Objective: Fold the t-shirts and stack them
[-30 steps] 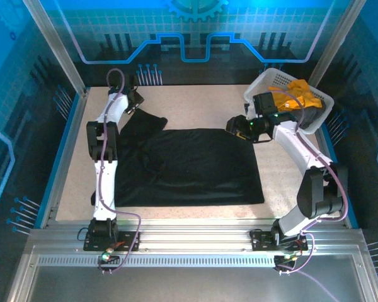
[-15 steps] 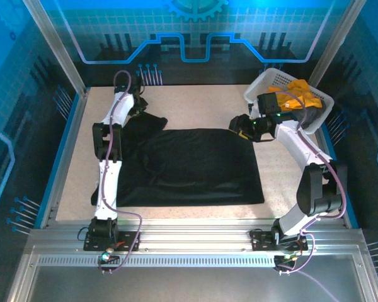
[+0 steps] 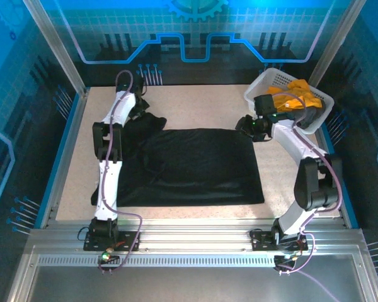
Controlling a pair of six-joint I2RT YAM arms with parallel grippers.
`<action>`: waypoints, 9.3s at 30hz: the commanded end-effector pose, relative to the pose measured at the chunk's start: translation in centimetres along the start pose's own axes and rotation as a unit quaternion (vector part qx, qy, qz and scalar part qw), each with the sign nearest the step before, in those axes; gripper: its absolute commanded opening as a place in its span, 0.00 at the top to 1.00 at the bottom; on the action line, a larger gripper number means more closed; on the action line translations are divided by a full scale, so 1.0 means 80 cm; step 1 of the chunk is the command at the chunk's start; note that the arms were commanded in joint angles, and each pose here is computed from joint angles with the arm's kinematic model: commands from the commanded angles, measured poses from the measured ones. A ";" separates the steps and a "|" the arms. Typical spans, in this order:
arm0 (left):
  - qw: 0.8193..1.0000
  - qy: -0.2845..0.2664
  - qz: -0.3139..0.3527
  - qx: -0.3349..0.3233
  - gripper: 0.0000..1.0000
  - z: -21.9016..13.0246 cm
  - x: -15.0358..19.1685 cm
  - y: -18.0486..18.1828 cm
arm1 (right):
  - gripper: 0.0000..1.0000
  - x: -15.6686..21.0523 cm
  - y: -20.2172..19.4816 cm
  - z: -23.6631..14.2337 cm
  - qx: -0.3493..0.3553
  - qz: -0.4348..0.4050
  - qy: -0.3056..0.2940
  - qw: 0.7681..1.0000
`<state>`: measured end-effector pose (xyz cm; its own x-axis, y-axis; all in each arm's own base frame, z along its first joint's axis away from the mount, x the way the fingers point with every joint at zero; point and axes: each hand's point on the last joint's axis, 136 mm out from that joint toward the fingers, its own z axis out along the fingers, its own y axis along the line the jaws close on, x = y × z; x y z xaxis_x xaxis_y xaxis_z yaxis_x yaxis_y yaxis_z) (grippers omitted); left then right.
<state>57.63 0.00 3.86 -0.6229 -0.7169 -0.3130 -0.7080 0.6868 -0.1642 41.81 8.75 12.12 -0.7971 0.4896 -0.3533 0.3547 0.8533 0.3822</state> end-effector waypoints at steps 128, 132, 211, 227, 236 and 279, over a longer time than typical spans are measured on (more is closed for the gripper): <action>0.998 -0.016 -0.054 0.033 1.00 -0.257 0.218 0.278 | 0.61 0.018 0.022 0.123 0.148 0.317 0.067 0.935; 0.998 -0.015 -0.054 0.035 1.00 -0.256 0.216 0.274 | 0.65 0.021 0.019 0.132 0.156 0.314 0.073 0.934; 0.997 -0.021 -0.059 -0.033 1.00 -0.230 0.209 0.338 | 0.95 0.146 -0.099 0.019 0.063 0.242 0.129 0.960; 0.996 -0.004 -0.082 -0.029 1.00 -0.213 0.230 0.343 | 0.61 0.114 -0.081 -0.010 0.094 0.211 0.088 0.969; 0.996 -0.008 -0.081 -0.022 1.00 -0.215 0.228 0.338 | 0.59 0.147 -0.091 0.012 0.163 0.222 0.179 0.945; 0.996 -0.012 -0.078 -0.036 1.00 -0.216 0.231 0.344 | 0.63 0.139 -0.128 -0.042 0.186 0.246 0.149 0.939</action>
<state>21.72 3.35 9.74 -0.5018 -0.8101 -0.3033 -0.8082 0.5641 -0.1693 25.41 4.68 5.46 -0.5839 0.8022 0.1248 0.8103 0.5854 0.0281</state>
